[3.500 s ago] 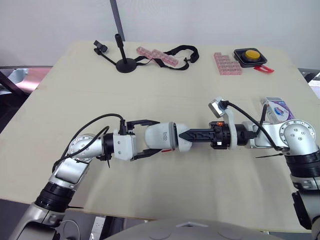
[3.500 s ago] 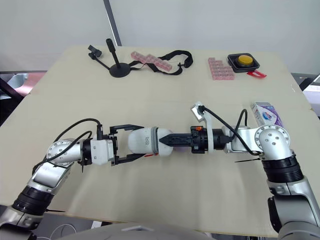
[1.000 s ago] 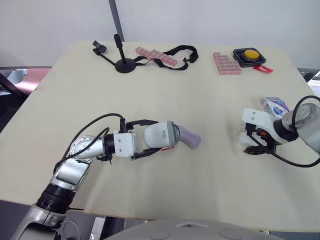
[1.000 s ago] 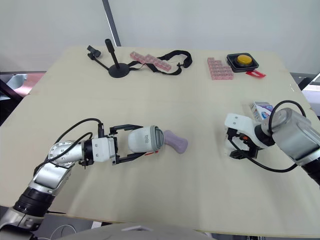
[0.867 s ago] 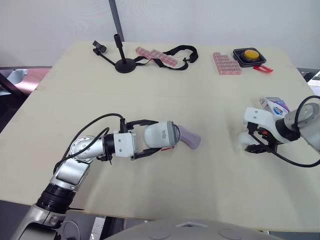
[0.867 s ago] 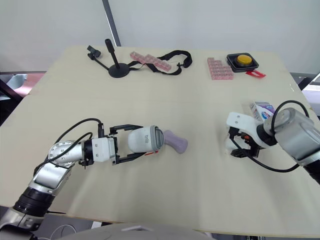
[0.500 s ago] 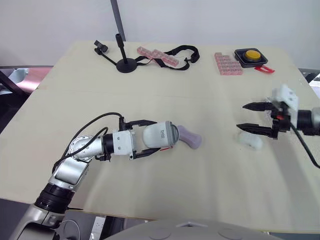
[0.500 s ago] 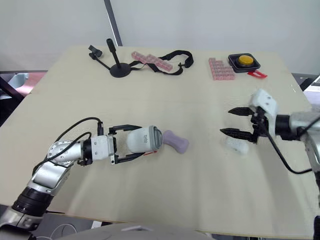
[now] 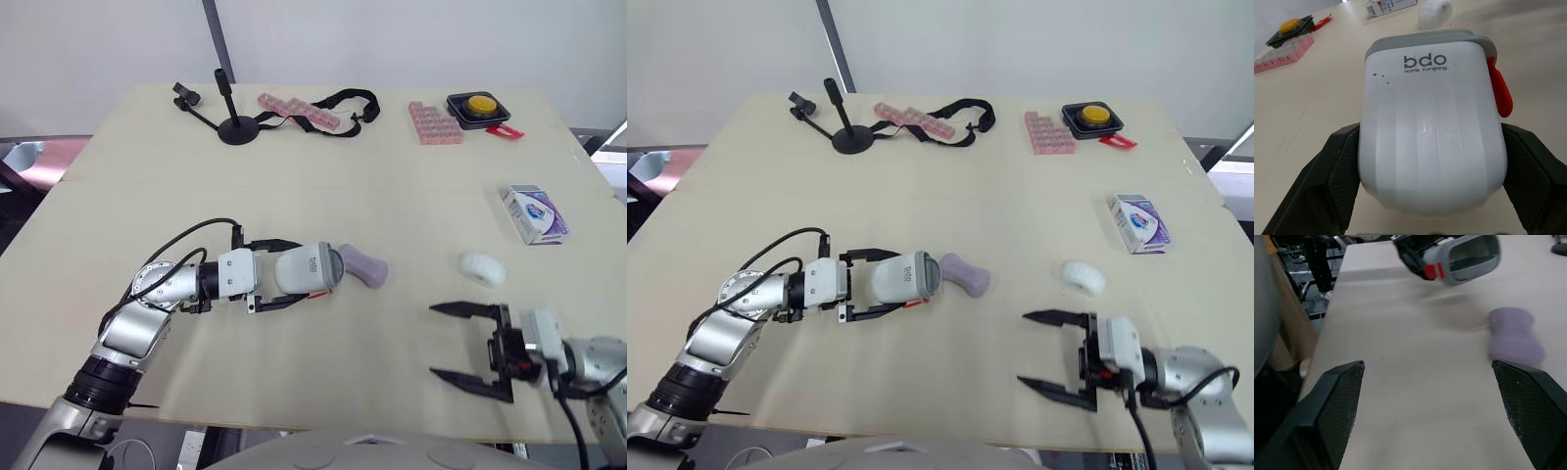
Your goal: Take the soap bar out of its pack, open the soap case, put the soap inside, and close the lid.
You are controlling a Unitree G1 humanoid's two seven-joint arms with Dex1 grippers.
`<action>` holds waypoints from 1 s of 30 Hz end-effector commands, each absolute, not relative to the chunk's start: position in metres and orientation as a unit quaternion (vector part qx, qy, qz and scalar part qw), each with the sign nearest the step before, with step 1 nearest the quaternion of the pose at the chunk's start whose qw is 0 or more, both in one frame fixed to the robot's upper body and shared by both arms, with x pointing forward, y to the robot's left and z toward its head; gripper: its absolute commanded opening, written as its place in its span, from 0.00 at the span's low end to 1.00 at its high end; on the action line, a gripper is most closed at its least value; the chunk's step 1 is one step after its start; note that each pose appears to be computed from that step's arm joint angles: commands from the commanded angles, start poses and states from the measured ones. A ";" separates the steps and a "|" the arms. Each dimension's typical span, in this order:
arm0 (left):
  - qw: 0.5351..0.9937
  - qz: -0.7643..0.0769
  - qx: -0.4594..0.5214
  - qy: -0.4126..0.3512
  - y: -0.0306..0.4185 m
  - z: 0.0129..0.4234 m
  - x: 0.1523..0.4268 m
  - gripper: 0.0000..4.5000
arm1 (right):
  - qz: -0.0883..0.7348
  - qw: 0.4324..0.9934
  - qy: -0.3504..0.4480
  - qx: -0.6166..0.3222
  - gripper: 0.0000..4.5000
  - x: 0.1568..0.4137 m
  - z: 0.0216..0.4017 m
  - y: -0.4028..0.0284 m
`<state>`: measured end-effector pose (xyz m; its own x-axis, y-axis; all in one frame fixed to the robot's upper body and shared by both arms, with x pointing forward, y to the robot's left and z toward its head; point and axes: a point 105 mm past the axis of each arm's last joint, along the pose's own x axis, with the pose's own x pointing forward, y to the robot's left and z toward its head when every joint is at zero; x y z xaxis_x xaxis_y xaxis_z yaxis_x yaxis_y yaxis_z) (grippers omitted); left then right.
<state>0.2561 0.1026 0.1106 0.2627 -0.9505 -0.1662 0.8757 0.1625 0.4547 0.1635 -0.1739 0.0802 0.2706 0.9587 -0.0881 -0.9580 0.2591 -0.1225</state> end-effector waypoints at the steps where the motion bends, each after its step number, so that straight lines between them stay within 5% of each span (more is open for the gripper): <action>1: 0.758 -0.603 0.235 -0.085 0.106 0.119 0.255 0.77 | 0.601 0.794 -0.014 -0.094 0.99 0.160 0.076 -0.176; 9: 0.741 -0.620 0.251 -0.052 0.112 0.115 0.250 0.77 | 0.591 0.801 -0.024 -0.096 0.99 0.165 0.081 -0.171; 30: 0.598 -0.702 0.373 0.099 0.104 0.109 0.228 0.77 | 0.581 0.808 -0.011 -0.097 0.99 0.175 0.079 -0.174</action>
<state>0.2322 0.1062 0.1024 0.0054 -0.7794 -0.6266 0.9218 -0.2390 0.3052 0.1738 -0.1727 0.0737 0.3226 0.9403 -0.1085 -0.9408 0.3059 -0.1462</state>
